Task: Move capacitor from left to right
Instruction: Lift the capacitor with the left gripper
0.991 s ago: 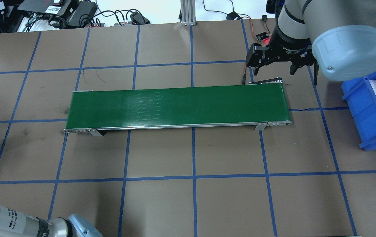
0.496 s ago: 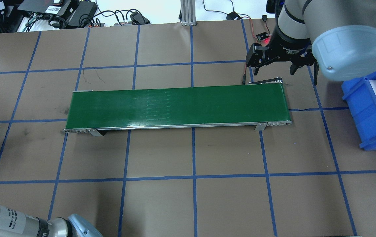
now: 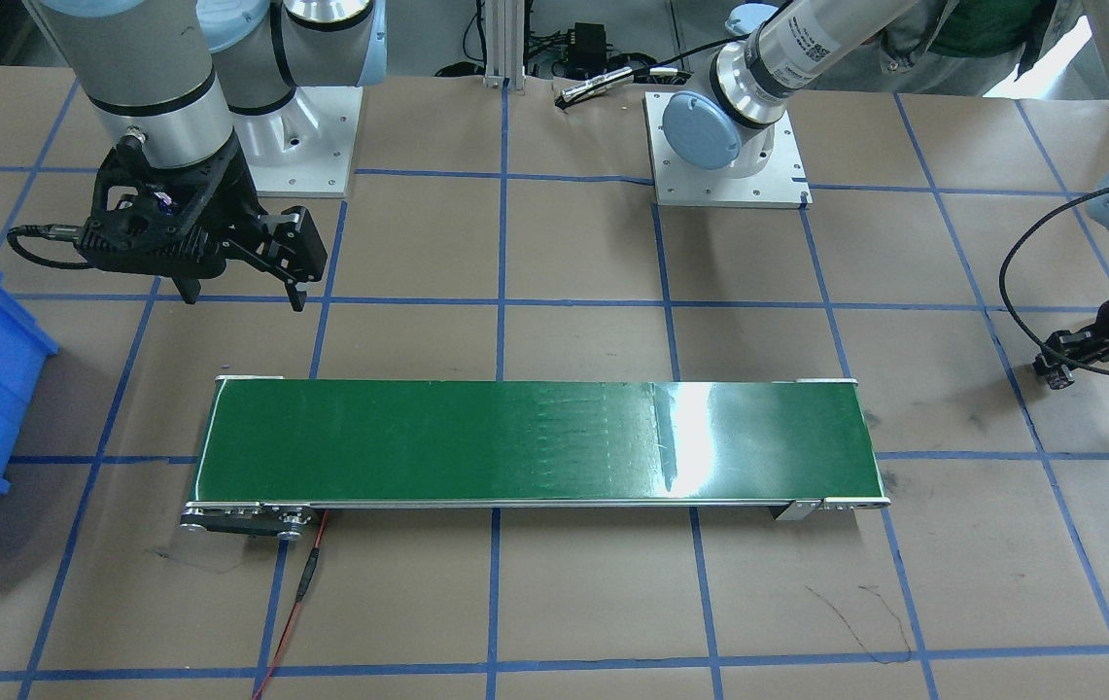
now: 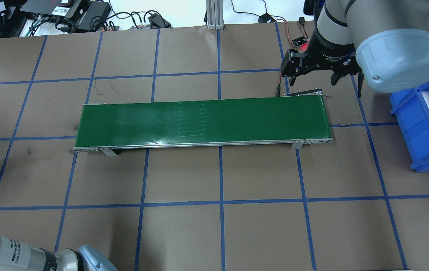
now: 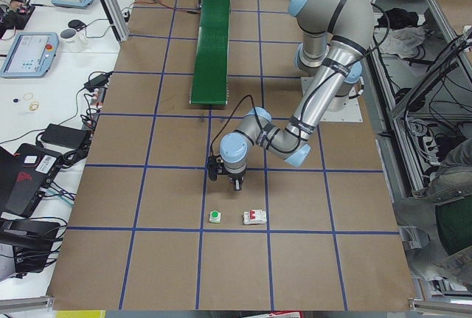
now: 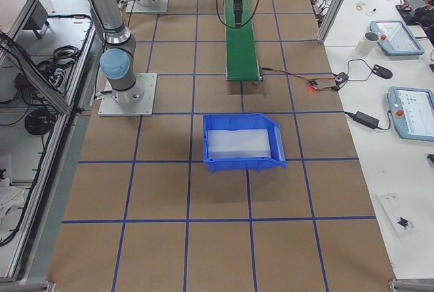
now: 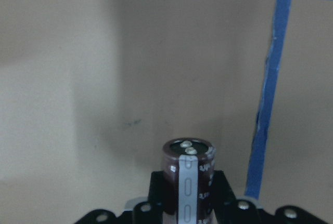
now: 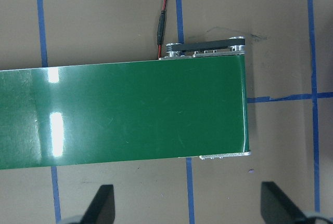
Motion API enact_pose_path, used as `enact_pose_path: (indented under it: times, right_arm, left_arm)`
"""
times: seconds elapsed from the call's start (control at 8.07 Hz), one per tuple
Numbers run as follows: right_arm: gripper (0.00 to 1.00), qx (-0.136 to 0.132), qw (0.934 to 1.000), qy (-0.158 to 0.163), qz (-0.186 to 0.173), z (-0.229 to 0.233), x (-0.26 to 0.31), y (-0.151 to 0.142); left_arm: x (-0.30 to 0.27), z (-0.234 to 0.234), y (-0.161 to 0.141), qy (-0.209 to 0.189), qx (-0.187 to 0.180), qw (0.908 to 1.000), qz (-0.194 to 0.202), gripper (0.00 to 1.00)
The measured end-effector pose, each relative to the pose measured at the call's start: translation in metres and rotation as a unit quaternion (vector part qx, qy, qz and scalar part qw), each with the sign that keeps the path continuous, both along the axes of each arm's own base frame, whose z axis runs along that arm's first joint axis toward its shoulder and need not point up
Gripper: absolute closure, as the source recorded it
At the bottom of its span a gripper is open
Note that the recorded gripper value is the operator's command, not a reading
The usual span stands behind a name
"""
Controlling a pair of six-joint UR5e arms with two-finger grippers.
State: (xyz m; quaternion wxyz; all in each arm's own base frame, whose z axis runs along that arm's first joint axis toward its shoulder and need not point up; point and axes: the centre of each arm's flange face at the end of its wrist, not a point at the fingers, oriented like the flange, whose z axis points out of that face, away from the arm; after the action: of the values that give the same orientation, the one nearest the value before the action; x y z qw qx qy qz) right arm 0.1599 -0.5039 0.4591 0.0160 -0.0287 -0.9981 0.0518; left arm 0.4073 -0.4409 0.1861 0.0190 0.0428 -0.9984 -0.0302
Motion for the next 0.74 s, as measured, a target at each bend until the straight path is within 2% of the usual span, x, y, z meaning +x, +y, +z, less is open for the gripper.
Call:
enact_pose_path:
  times: [0.12, 0.37, 0.74]
  right_arm:
    - [0.00, 0.000, 1.0000, 0.000, 0.000, 0.000, 0.000, 0.000]
    - [0.00, 0.000, 1.0000, 0.000, 0.000, 0.000, 0.000, 0.000]
    - [0.00, -0.001, 1.0000, -0.001, -0.001, 0.000, 0.000, 0.000]
  left_arm:
    - [-0.003, 0.013, 0.000, -0.008, 0.000, 1.0000, 0.000, 1.00]
    - [-0.029, 0.058, 0.003, -0.004, 0.027, 0.9994, 0.023, 1.00]
    - [-0.132, 0.119, -0.029, -0.003, 0.050, 0.9971, 0.057, 1.00]
